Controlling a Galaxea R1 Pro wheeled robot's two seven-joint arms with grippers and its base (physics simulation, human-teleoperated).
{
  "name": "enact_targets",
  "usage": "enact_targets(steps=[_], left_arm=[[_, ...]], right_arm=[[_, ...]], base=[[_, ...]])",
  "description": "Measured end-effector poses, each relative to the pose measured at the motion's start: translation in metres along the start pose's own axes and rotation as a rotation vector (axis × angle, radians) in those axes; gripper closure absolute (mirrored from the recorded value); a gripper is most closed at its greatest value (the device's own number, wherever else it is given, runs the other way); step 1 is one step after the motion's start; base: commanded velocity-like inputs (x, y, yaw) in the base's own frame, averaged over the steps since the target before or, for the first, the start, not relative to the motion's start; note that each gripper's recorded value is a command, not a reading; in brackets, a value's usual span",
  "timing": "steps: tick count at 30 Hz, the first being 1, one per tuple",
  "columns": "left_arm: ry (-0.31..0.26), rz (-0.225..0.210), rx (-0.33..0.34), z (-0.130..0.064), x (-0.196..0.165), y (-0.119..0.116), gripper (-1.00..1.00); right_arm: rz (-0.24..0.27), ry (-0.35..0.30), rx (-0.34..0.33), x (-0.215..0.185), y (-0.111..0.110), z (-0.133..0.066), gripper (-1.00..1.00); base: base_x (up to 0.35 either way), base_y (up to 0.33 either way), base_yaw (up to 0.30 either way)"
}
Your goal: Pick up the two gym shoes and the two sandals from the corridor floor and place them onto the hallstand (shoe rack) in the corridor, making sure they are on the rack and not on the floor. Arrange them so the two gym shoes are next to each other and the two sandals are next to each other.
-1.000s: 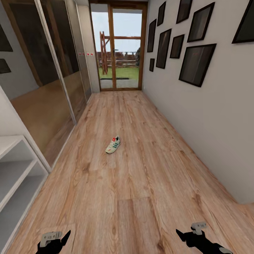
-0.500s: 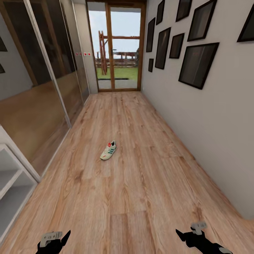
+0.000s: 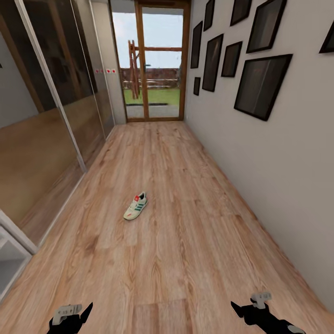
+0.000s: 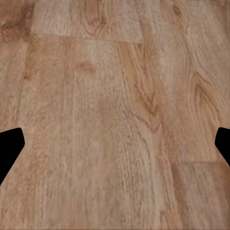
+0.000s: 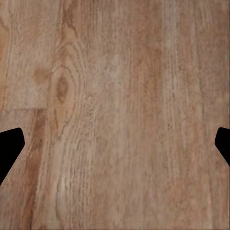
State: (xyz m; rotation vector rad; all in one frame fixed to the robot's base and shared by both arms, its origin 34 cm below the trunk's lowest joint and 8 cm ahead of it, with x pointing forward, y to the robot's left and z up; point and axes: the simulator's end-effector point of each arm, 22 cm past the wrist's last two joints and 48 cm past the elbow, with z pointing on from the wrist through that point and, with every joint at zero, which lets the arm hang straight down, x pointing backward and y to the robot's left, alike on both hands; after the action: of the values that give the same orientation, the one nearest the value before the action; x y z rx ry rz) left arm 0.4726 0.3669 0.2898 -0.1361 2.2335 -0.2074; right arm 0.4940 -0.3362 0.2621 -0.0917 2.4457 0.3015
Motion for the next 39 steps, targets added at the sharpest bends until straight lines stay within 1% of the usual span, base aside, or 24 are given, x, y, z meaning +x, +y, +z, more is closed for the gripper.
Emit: enact_targets(steps=[39], left_arm=[[-0.001, 0.000, 0.000, 0.0001, -0.0001, -0.0002, -1.00]], right_arm=[[0.000, 0.000, 0.000, 0.0000, 0.0001, 0.0000, -1.00]], base=[[0.293, -0.143, 0.000]])
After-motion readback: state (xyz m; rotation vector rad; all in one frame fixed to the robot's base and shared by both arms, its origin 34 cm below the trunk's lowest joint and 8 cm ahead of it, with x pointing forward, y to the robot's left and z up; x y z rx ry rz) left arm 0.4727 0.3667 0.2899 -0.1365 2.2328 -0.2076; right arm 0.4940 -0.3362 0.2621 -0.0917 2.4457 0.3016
